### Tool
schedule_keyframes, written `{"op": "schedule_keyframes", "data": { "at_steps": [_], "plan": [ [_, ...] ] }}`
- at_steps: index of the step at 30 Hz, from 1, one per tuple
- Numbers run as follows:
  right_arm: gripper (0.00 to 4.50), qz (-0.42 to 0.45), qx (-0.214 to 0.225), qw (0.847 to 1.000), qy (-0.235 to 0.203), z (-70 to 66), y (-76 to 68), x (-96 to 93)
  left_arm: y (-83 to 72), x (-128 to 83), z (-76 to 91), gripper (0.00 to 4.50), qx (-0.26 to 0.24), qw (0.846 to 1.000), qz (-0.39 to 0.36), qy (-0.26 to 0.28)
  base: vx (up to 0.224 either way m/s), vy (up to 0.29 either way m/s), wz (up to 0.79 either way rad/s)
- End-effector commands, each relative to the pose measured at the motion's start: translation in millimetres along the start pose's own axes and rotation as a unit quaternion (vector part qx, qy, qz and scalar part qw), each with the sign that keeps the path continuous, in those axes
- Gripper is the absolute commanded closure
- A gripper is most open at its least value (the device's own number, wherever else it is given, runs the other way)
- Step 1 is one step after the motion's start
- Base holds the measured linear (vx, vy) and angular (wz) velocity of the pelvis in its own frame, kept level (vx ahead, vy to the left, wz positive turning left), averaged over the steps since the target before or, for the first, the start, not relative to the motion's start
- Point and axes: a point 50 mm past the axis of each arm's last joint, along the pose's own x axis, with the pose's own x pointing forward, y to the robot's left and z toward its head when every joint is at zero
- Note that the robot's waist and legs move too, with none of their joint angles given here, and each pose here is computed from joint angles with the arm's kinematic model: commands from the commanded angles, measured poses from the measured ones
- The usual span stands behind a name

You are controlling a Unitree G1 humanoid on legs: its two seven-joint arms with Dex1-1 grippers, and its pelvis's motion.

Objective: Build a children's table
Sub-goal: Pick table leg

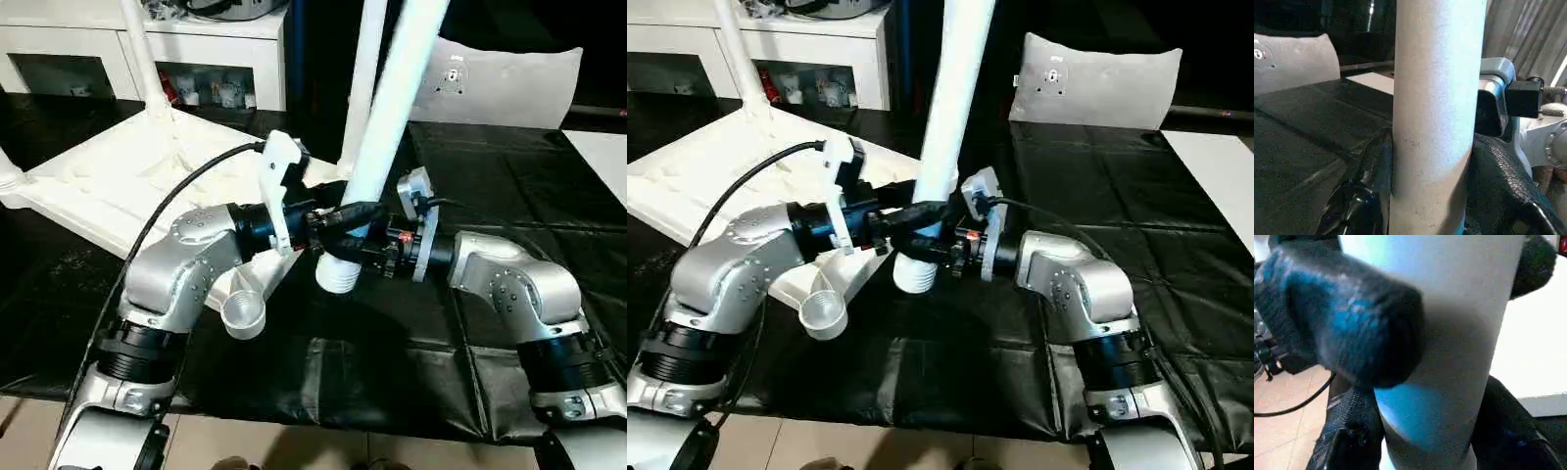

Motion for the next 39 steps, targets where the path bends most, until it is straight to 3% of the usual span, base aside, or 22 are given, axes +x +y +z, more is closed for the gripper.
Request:
{"op": "schedule_keyframes", "data": {
  "at_steps": [1, 5, 11, 17, 18, 22, 24, 27, 29, 35, 39],
  "plan": [
    [2.55, -0.032, -0.006, 0.999, -0.005, 2.0, -6.2, -6.1, -21.8, 6, 5.9, 1.90, -0.013, 0.996, -0.088, -0.024, 0.000, 0.000, 0.00],
    [2.57, -0.034, 0.012, 0.999, 0.001, -0.7, -6.4, -4.0, -29.2, 6, 0.9, 1.90, -0.023, 0.992, -0.120, -0.016, 0.000, 0.000, 0.00],
    [2.58, -0.039, 0.016, 0.999, 0.008, -7.2, -5.3, 0.6, -35.4, 9, -9.4, 1.90, 0.009, 0.989, -0.144, 0.033, 0.000, 0.000, 0.00],
    [2.58, -0.055, -0.022, 0.998, 0.008, -9.5, -5.9, 3.2, -27.6, 10, -10.5, 1.90, 0.017, 0.992, -0.117, 0.045, 0.000, 0.000, 0.00],
    [2.59, -0.071, -0.050, 0.996, 0.011, -13.0, -7.8, 3.3, -21.3, 5, -14.2, 1.90, 0.006, 0.993, -0.105, 0.051, 0.000, 0.000, 0.00],
    [2.59, -0.076, -0.034, 0.996, 0.008, -18.1, -6.3, 2.4, -14.2, -5, -23.2, 1.90, -0.032, 0.994, -0.098, 0.037, 0.000, 0.000, 0.00],
    [2.60, -0.074, -0.028, 0.996, 0.038, -26.7, -4.6, -0.1, -9.3, -12, -37.4, 1.90, -0.063, 0.994, -0.086, 0.034, 0.000, 0.000, 0.00],
    [2.60, -0.073, -0.023, 0.996, 0.045, -29.9, -4.1, -0.7, -8.4, -14, -42.7, 1.90, -0.084, 0.993, -0.083, 0.026, 0.000, 0.000, 0.00],
    [2.61, -0.084, -0.018, 0.994, 0.070, -37.7, -5.7, -4.0, -6.1, -18, -54.7, 1.90, -0.137, 0.988, -0.074, -0.014, 0.000, 0.000, 0.00],
    [2.61, -0.085, -0.024, 0.992, 0.092, -44.1, -5.8, -7.2, -0.3, -24, -76.9, 1.90, -0.186, 0.981, -0.045, -0.020, 0.000, 0.000, 0.00],
    [2.61, -0.086, -0.028, 0.992, 0.090, -43.2, -5.9, -6.8, 2.5, -26, -83.2, 1.90, -0.199, 0.979, -0.033, -0.019, 0.000, 0.000, 0.00]
  ]
}}
